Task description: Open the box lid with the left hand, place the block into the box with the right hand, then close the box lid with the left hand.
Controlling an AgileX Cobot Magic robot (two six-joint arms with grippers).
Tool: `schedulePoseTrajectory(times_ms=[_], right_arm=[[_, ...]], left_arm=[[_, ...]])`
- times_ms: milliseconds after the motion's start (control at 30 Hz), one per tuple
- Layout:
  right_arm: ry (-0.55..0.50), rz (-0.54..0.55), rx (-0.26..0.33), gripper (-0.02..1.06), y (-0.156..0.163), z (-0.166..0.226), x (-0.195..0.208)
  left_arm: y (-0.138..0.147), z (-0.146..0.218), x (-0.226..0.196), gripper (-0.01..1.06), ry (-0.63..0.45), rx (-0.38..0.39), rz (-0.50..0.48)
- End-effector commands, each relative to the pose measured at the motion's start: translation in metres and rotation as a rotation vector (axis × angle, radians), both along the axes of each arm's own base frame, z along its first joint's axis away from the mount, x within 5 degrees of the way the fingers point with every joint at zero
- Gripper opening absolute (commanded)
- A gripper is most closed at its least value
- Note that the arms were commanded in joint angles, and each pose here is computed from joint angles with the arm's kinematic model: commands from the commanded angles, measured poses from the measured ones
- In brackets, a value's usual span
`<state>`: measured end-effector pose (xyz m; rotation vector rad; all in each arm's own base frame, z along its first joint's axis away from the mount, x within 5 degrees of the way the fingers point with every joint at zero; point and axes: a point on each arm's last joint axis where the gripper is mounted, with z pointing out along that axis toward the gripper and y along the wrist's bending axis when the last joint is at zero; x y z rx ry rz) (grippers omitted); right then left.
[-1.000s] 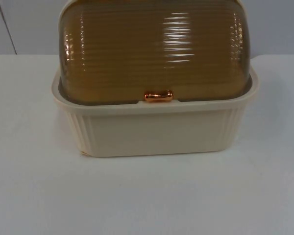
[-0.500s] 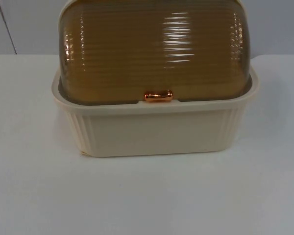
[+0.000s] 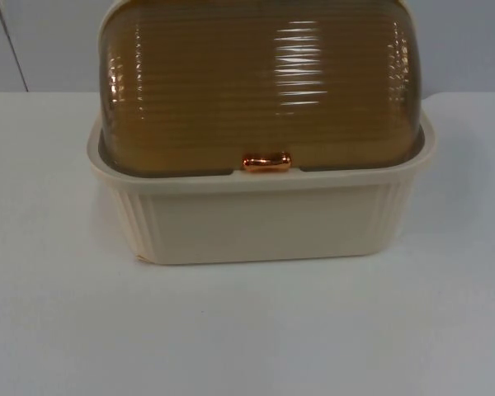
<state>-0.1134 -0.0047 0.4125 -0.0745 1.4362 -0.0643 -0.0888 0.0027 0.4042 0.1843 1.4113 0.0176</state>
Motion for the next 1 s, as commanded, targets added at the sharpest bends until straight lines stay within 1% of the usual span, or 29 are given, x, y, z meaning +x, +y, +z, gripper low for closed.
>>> schedulePoseTrajectory(times_ms=[0,67,100,133,167,200,267,300,367,433,467,500,567,600,633,667,800,967], right_arm=[[0.048,0.013,0.017,1.05,0.0,-0.008,0.012],[0.123,0.013,0.035,1.05,0.001,-0.02,0.025],[0.123,0.013,0.035,1.05,0.001,-0.02,0.025],[0.158,0.01,0.043,1.05,0.001,-0.026,0.031],[0.218,0.009,0.05,1.05,0.001,-0.037,0.04],[0.251,0.008,0.054,1.05,0.001,-0.043,0.047],[0.263,0.008,0.06,1.05,0.001,-0.046,0.048],[0.295,0.006,0.066,1.05,0.001,-0.052,0.054],[0.355,0.004,0.065,1.05,0.002,-0.065,0.065],[0.409,0.002,0.066,1.05,0.002,-0.077,0.073],[0.409,0.002,0.066,1.05,0.002,-0.077,0.073],[0.441,0.0,0.065,1.05,0.002,-0.083,0.076],[0.493,-0.002,0.064,1.05,0.002,-0.093,0.081],[0.512,-0.004,0.071,1.05,0.002,-0.097,0.084],[0.527,-0.004,0.071,1.05,0.002,-0.101,0.086],[0.529,-0.006,0.08,1.05,0.003,-0.102,0.087],[0.554,-0.009,0.079,1.05,0.002,-0.11,0.092],[0.589,-0.011,0.078,1.05,0.003,-0.12,0.098]], left_arm=[[0.004,-0.01,0.01,1.01,0.074,-0.085,0.036],[0.009,-0.025,0.025,1.01,0.157,-0.122,0.099],[0.009,-0.025,0.025,1.01,0.157,-0.122,0.099],[0.01,-0.032,0.031,1.01,0.191,-0.117,0.123],[0.01,-0.044,0.04,1.01,0.248,-0.104,0.137],[0.01,-0.051,0.045,1.01,0.285,-0.1,0.14],[0.01,-0.055,0.047,1.01,0.305,-0.099,0.139],[0.008,-0.064,0.053,1.01,0.351,-0.102,0.132],[0.006,-0.075,0.06,1.01,0.404,-0.11,0.114],[0.004,-0.086,0.066,1.01,0.449,-0.105,0.104],[0.004,-0.086,0.066,1.01,0.449,-0.105,0.104],[0.003,-0.092,0.069,1.01,0.485,-0.083,0.096],[-0.002,-0.106,0.074,1.01,0.549,-0.033,0.046],[-0.005,-0.111,0.077,1.01,0.573,-0.036,0.007],[-0.007,-0.117,0.079,1.01,0.593,-0.038,-0.013],[-0.008,-0.121,0.082,1.01,0.606,-0.038,-0.013],[-0.006,-0.13,0.084,1.01,0.649,-0.022,0.007],[-0.005,-0.13,0.084,1.01,0.649,-0.022,0.013]])
